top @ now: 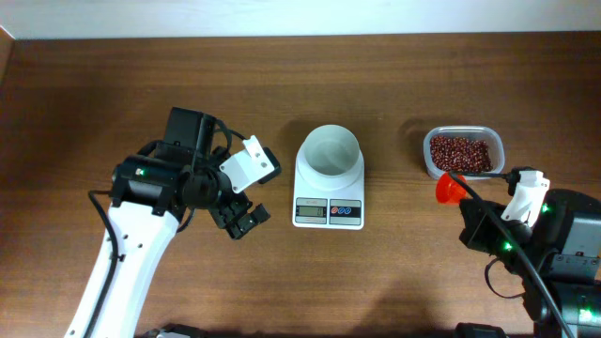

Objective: Scoop and weigh 50g on scale
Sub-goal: 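Move the red scoop with the right gripper over the bean tub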

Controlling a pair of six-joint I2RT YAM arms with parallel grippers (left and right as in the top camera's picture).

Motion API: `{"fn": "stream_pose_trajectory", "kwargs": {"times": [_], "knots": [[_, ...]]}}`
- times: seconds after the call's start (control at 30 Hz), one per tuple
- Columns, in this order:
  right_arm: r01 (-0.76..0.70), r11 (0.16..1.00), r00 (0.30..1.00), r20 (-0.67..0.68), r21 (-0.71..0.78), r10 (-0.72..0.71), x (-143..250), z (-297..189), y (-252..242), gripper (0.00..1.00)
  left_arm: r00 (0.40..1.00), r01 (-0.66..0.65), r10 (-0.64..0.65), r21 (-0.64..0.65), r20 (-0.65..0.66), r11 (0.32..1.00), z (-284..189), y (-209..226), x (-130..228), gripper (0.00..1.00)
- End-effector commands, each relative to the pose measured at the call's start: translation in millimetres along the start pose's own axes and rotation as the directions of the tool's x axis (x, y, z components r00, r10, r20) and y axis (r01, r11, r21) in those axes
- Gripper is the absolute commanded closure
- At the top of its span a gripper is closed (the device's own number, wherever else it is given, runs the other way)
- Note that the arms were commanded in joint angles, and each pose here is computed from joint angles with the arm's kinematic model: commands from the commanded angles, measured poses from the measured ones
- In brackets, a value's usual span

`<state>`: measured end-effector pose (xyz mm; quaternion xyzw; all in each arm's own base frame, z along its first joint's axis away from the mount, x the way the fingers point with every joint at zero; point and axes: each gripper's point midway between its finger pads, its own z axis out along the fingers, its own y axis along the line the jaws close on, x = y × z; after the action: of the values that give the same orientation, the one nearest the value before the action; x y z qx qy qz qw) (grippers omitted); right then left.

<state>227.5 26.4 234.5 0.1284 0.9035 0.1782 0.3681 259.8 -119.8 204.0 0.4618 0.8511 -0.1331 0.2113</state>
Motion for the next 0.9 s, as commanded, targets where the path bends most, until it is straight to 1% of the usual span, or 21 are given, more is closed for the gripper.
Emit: {"fn": "stream_pose_trajectory", "kwargs": {"times": [0.0, 0.1, 0.27, 0.33, 0.43, 0.6, 0.7, 0.8, 0.87], "knots": [[-0.003, 1.000, 1.000, 0.030, 0.009, 0.003, -7.4, -5.6, 0.4, 0.96, 1.000, -0.011, 0.011, 0.000, 0.020, 1.000, -3.7, -2.2, -1.5, 0.01], [-0.001, 1.000, 0.999, 0.033, 0.009, 0.001, -8.9, -4.6, 0.4, 0.96, 1.000, -0.011, 0.011, 0.000, 0.020, 1.000, -3.7, -2.2, -1.5, 0.01], [0.124, 0.990, 0.992, 0.007, 0.070, -0.125, -16.4, 10.4, -12.0, 0.96, 1.000, -0.011, 0.011, 0.000, 0.020, 1.000, -3.7, -2.2, -1.5, 0.01], [0.122, 0.991, 0.993, -0.007, 0.059, -0.122, -19.1, 18.4, -11.7, 0.96, 1.000, -0.011, 0.011, 0.000, 0.020, 1.000, -3.7, -2.2, -1.5, 0.01], [0.121, 0.993, 0.992, -0.020, -0.005, -0.121, -25.4, 32.1, -2.6, 0.96, 1.000, -0.011, 0.011, 0.000, 0.020, 1.000, -3.7, -2.2, -1.5, 0.01], [0.102, 0.995, 0.995, 0.002, -0.010, -0.102, -50.1, 42.6, 1.4, 0.96, 1.000, -0.011, 0.011, 0.000, 0.020, 1.000, -3.7, -2.2, -1.5, 0.01], [0.105, 0.994, 0.994, 0.005, 0.027, -0.105, -69.8, 44.4, 0.0, 0.96, 1.000, -0.011, 0.011, 0.000, 0.020, 1.000, -3.7, -2.2, -1.5, 0.01], [0.152, 0.987, 0.988, -0.025, 0.051, -0.151, -84.0, 47.3, -0.3, 0.96, 1.000, -0.011, 0.011, 0.000, 0.020, 1.000, -3.7, -2.2, -1.5, 0.01], [0.180, 0.976, 0.983, -0.069, 0.120, -0.172, -91.0, 49.3, -11.0, 0.96, 1.000, -0.011, 0.011, 0.000, 0.020, 1.000, -3.7, -2.2, -1.5, 0.01]]}}
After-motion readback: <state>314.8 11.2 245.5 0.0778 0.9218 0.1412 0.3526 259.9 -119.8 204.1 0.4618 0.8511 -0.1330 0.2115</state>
